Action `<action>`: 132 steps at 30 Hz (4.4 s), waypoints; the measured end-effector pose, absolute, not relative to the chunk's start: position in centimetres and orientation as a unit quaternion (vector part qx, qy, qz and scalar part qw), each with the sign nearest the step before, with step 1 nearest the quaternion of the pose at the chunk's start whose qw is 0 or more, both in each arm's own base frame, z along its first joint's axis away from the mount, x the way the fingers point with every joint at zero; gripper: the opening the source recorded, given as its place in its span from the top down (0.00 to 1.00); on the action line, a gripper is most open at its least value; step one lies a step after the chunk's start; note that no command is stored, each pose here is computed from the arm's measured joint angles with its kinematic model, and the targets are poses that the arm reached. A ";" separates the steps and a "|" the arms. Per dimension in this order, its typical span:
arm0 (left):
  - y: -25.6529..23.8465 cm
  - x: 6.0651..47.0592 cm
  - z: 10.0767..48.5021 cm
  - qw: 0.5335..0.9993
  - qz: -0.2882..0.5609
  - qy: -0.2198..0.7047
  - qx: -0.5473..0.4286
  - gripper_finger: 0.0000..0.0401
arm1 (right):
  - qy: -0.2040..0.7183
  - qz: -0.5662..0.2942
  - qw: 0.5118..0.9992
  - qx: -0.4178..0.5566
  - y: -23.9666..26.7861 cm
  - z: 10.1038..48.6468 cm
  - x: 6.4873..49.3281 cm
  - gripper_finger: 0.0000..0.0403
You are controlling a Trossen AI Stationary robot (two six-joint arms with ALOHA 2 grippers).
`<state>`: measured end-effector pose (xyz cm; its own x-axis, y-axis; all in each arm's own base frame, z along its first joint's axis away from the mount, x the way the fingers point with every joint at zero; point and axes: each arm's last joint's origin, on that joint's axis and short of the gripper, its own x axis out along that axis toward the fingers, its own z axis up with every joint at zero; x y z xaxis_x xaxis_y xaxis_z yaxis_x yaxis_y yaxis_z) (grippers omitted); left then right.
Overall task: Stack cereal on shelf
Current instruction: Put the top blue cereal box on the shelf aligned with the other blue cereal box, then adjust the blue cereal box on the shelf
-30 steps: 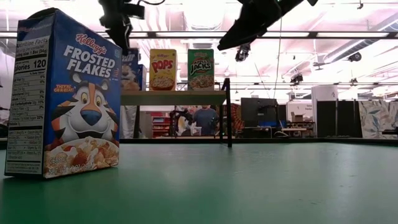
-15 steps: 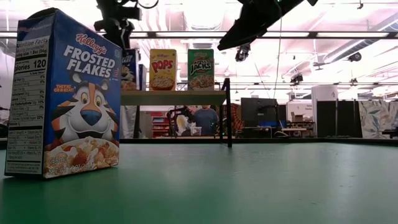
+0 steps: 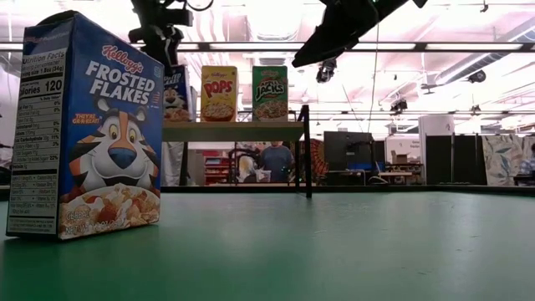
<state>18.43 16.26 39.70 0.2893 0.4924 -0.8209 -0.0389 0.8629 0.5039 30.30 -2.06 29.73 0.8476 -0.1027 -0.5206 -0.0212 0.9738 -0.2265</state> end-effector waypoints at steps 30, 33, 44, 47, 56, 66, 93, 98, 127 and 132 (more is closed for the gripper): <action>16.4 18.5 39.1 0.777 0.181 0.577 0.178 0.53 | 0.275 -0.021 0.954 -0.113 -2.1 29.7 30.3 0.39; 16.4 18.5 39.1 0.776 0.180 0.578 0.177 0.53 | 0.275 -0.021 0.954 -0.113 -2.1 29.7 30.3 0.39; 16.4 18.5 39.1 0.775 0.181 0.578 0.176 0.53 | 0.275 -0.021 0.954 -0.113 -2.1 29.7 30.3 0.39; 16.4 18.5 39.1 0.776 0.182 0.578 0.176 0.51 | 0.275 -0.021 0.954 -0.113 -2.1 29.7 30.3 0.39; 16.4 18.5 39.2 0.777 0.186 0.575 0.179 0.42 | 0.275 -0.021 0.954 -0.113 -2.1 29.7 30.3 0.39; 15.8 18.6 40.5 0.779 0.202 0.562 0.191 0.41 | 0.275 -0.021 0.954 -0.113 -2.1 29.7 30.3 0.39; 16.5 18.4 39.7 0.822 0.212 0.520 0.095 0.94 | 0.276 -0.020 0.954 -0.116 -2.1 29.7 30.3 0.39; 16.6 18.3 39.4 0.817 0.215 0.527 0.096 0.98 | 0.276 -0.020 0.954 -0.116 -2.1 29.7 30.3 0.39; 16.6 17.9 40.6 0.794 0.251 0.539 0.126 1.00 | 0.276 -0.020 0.954 -0.116 -2.1 29.7 30.3 0.39; 16.4 17.6 42.6 0.805 0.273 0.507 0.141 1.00 | 0.276 -0.021 0.954 -0.116 -2.1 29.7 30.3 0.39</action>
